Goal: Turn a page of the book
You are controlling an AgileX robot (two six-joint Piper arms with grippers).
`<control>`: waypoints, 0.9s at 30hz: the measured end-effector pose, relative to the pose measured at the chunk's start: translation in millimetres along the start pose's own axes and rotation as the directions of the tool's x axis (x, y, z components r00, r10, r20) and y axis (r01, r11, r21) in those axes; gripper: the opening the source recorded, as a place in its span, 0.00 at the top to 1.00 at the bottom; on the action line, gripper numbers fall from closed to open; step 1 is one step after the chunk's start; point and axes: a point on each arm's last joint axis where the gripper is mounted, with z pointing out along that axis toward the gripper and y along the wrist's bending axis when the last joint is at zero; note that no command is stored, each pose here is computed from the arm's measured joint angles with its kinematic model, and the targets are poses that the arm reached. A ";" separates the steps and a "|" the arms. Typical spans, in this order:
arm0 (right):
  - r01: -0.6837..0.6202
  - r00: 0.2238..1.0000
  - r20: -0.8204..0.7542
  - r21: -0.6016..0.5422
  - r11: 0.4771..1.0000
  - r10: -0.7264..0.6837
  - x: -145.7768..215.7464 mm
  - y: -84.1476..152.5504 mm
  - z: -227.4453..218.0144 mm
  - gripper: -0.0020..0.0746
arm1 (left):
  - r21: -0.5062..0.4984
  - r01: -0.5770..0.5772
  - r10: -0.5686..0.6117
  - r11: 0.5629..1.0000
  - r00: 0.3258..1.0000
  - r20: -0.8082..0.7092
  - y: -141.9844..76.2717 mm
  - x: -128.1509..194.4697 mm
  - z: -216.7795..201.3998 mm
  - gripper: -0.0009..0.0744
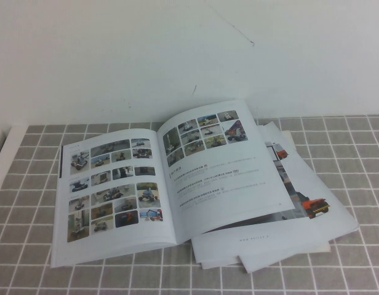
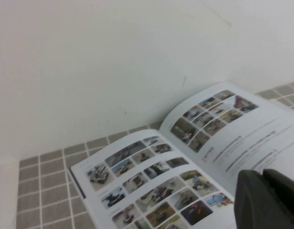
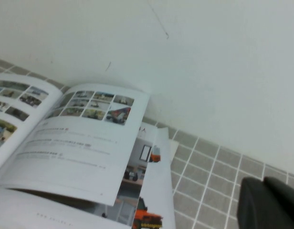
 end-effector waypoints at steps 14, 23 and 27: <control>0.010 1.000 0.001 0.032 0.999 -0.010 39.9 4.3 20.2 0.98 | -0.149 0.056 -0.049 0.987 0.998 0.050 18.3 28.7 16.7 0.99; 0.007 0.995 -0.102 -0.008 1.000 -0.008 52.1 8.4 20.9 0.98 | -0.099 0.057 -0.058 0.994 0.998 -0.006 13.4 33.4 17.3 0.99; 0.005 0.990 -0.138 -0.023 1.000 -0.008 55.3 9.7 20.4 0.98 | -0.064 0.058 -0.061 0.996 0.997 -0.044 10.1 36.7 17.5 0.99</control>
